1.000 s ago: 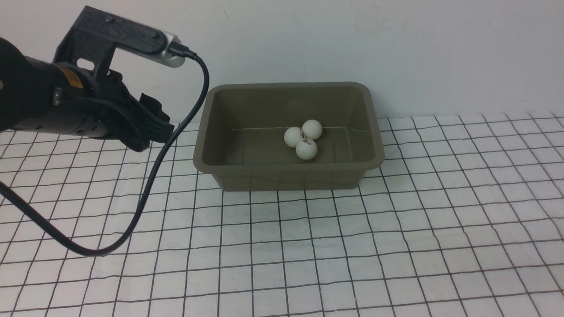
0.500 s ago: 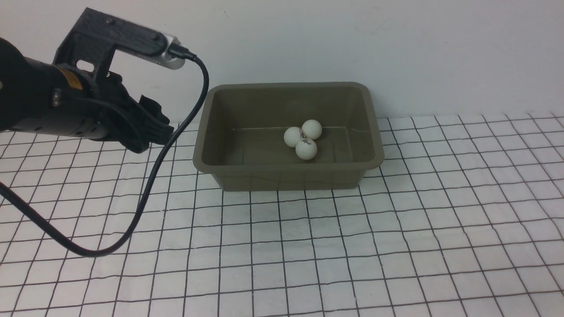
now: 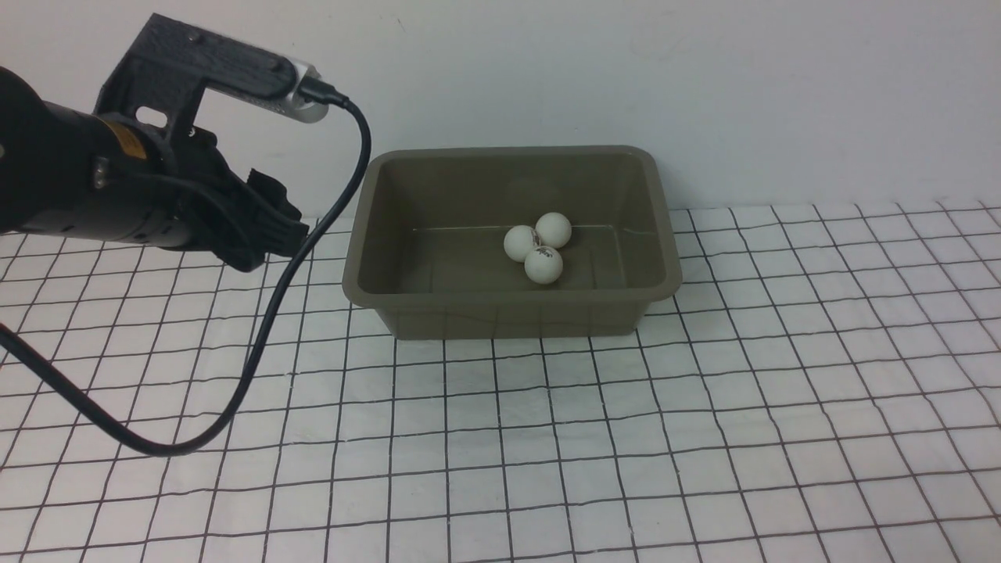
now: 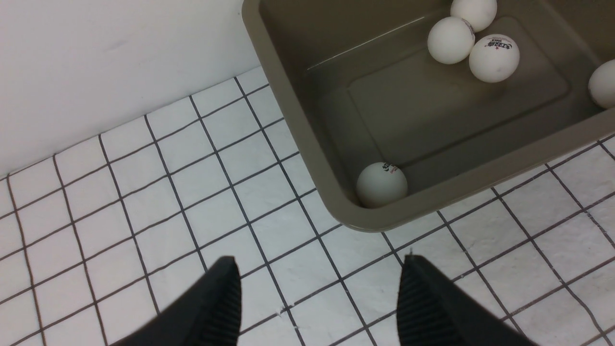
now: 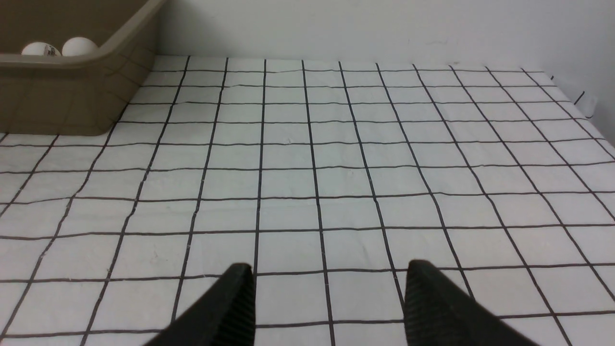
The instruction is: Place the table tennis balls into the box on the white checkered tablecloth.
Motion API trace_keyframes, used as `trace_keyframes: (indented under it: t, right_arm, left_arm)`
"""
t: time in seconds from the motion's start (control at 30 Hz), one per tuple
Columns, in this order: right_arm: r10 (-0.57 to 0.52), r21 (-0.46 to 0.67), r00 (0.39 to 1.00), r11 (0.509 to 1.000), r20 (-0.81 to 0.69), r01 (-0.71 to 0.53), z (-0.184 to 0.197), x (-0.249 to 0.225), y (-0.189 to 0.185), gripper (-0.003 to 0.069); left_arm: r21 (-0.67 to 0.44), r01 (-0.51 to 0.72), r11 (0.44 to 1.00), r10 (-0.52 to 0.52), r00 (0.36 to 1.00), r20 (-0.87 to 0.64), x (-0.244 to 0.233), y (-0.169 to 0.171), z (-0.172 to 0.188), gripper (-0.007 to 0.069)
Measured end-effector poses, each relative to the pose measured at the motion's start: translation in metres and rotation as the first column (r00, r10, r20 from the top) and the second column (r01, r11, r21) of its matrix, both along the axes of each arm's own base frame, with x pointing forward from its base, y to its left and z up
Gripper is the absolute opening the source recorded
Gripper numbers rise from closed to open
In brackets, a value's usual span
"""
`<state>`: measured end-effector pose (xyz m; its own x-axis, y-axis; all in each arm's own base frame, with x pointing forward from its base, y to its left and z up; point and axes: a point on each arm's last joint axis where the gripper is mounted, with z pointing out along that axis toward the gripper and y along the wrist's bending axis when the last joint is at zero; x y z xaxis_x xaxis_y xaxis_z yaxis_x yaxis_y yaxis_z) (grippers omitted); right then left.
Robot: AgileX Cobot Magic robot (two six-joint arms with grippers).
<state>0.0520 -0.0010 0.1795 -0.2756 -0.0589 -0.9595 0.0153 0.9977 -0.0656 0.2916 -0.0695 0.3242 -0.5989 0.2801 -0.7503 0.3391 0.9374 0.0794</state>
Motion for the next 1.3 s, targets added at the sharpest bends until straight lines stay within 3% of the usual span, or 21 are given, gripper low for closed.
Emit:
trace_keyframes:
  t: [0.8,1.3]
  right_arm:
    - [-0.004,-0.001,0.999,1.000,0.046,0.004,0.0004,0.0017,-0.0004,0.0390]
    - [-0.004,0.000,0.999,1.000,0.045,0.004,0.0001,0.0017,-0.0004,0.0390]
  left_arm:
    - [-0.015,-0.002,1.000,0.002,1.000,-0.003,-0.0001,-0.0008,0.0001,0.0395]
    - [-0.082,-0.015,0.997,0.012,0.999,-0.033,-0.0019,-0.0040,-0.0002,0.0395]
